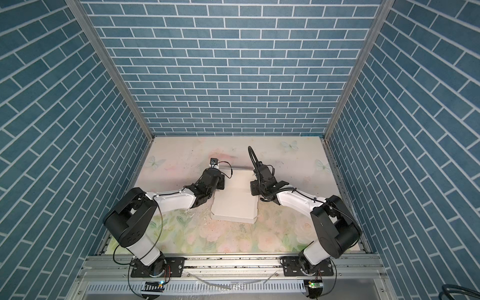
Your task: Fold the paper box
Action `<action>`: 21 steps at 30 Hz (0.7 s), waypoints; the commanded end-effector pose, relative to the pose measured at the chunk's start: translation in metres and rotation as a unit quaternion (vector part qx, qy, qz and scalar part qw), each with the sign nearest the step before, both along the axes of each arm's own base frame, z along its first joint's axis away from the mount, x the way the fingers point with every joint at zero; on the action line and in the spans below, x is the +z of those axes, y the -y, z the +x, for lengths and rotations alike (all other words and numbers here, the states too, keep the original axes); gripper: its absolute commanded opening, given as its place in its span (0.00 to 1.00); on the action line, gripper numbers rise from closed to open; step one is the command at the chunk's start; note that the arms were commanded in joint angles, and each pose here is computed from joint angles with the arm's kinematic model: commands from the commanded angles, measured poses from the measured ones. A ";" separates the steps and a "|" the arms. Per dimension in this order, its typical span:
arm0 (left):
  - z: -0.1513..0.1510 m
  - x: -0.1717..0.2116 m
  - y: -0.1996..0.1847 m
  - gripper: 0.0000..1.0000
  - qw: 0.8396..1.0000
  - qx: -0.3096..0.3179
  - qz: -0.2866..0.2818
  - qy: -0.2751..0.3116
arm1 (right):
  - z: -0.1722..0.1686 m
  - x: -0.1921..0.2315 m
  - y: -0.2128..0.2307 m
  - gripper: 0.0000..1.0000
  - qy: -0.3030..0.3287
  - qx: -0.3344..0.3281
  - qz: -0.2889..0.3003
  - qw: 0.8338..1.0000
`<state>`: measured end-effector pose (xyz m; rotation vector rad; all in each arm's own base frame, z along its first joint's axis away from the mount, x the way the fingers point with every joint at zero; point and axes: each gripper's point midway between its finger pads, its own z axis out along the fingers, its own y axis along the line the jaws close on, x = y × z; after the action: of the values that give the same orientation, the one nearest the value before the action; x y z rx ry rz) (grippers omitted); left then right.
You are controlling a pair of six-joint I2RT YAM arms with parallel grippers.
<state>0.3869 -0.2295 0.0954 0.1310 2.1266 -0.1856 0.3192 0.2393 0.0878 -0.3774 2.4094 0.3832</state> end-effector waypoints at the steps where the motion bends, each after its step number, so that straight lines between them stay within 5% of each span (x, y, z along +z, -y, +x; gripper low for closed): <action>1: -0.026 -0.037 -0.008 0.00 0.999 -0.010 0.025 -0.041 | -0.019 -0.011 -0.004 0.06 -0.007 0.019 0.003 1.000; 21: -0.052 -0.055 -0.015 0.00 0.999 -0.015 0.036 -0.020 | -0.045 -0.034 -0.005 0.10 -0.004 0.022 -0.026 0.999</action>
<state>0.3654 -0.2246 0.0956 0.0881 1.9905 -0.1980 0.2947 0.2455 0.0763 -0.4027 2.3479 0.3371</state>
